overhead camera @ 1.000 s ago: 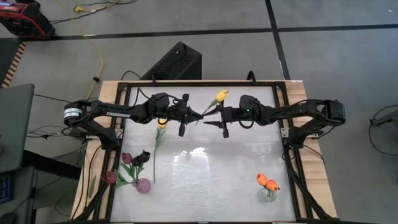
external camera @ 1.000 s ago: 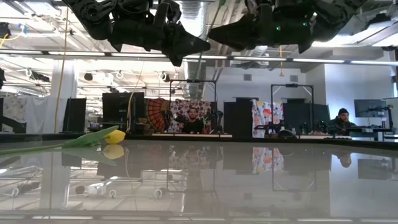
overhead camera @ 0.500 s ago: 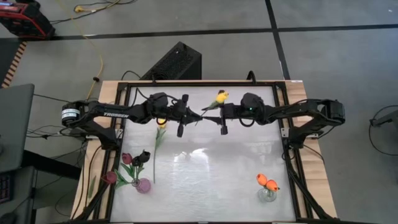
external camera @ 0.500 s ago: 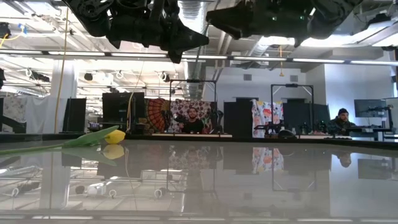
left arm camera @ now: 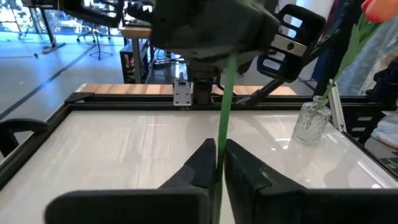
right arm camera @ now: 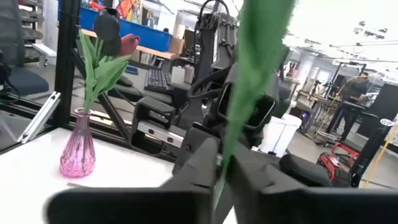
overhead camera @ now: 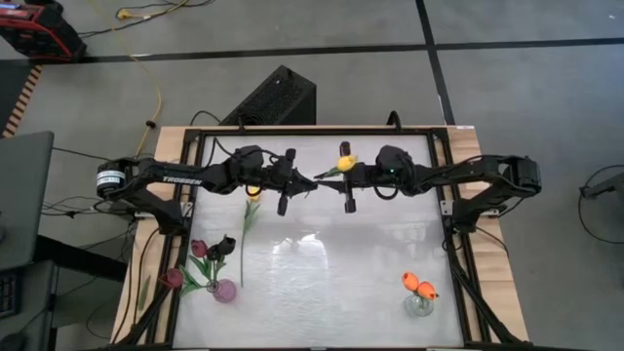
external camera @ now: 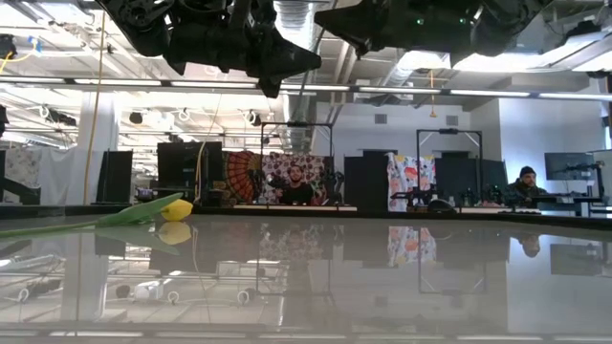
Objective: Sort flowers into vase by color
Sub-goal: Put the top yellow flower into the transparent flower vase
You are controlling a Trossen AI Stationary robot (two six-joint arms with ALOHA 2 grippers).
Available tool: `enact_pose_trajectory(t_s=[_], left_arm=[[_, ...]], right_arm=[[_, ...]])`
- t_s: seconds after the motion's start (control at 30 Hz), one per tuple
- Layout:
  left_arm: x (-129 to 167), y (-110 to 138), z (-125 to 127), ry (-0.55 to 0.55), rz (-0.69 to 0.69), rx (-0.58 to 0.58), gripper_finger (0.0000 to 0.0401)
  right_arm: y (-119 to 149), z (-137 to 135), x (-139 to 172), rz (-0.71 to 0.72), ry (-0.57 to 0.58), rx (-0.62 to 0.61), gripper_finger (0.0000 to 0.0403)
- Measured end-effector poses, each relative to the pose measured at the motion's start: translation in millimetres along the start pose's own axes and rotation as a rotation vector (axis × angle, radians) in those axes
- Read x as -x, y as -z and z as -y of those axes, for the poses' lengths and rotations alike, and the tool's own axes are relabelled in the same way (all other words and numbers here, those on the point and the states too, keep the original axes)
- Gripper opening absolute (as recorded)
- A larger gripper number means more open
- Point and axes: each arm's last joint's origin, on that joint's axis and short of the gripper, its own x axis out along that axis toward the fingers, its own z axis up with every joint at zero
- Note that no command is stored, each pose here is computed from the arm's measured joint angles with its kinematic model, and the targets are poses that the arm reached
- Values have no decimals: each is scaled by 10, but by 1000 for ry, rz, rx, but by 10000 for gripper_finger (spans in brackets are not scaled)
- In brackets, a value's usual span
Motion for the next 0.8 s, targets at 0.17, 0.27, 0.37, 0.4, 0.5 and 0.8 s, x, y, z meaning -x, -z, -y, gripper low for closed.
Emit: enact_pose_trajectory(t_s=[0.17, 0.27, 0.37, 0.4, 0.5, 0.8], left_arm=[[12, -37, 25, 29, 19, -19, 69], [44, -54, 39, 33, 3, -17, 110], [103, -73, 37, 6, -34, -16, 142], [124, -75, 31, -18, -50, -12, 150], [174, -91, 18, -119, -76, 12, 165], [157, -112, 44, -152, -52, -12, 170]], right_arm=[[24, -12, 15, -47, -16, -105, 26], [34, -29, 102, -164, -43, -251, 30], [-33, -64, 284, -288, -115, -350, 29], [-72, -92, 354, -323, -141, -368, 28], [-233, -196, 591, -402, -205, -379, 29], [-813, -520, 1449, -602, -282, -585, 27]])
